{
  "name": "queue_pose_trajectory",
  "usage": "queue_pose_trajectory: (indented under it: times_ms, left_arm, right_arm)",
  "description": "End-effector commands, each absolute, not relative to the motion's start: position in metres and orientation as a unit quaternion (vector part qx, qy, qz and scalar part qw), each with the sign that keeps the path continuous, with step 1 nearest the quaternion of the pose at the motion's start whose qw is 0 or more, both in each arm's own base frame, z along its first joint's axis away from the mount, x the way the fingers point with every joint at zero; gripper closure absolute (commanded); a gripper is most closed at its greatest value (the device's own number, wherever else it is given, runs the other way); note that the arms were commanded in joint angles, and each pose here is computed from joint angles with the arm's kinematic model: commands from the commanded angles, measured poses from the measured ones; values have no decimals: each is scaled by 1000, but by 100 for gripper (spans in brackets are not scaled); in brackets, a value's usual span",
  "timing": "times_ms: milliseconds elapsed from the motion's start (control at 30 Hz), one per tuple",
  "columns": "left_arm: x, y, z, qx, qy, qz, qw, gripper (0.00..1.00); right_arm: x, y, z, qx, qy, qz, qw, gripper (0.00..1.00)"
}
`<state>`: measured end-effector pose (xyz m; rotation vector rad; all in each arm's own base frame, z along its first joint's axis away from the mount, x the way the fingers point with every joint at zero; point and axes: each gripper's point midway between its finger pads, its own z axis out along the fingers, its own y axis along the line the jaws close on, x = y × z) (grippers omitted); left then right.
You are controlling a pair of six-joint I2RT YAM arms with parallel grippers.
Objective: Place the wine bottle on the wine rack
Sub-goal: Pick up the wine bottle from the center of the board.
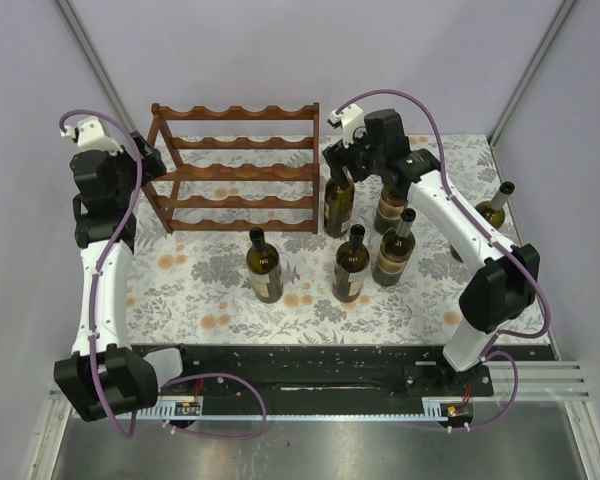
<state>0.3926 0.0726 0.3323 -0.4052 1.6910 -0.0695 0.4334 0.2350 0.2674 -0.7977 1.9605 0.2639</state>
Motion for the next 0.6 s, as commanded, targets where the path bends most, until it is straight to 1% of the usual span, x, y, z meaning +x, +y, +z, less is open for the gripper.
queue_pose_trajectory:
  times_ms: [0, 133, 267, 433, 567]
  left_arm:
    - [389, 53, 362, -96, 721, -49, 685, 1]
    - [382, 36, 371, -55, 717, -74, 690, 1]
    - [381, 23, 374, -22, 719, -86, 689, 1]
    - [380, 15, 373, -5, 720, -96, 688, 1]
    - [381, 4, 372, 17, 721, -102, 685, 1]
  right_arm:
    - [447, 242, 293, -325, 784, 100, 520, 18]
    - [450, 244, 288, -323, 788, 103, 514, 20]
    - [452, 247, 281, -321, 792, 108, 509, 25]
    - [452, 248, 278, -318, 795, 111, 504, 35]
    - [451, 248, 280, -317, 795, 113, 505, 47]
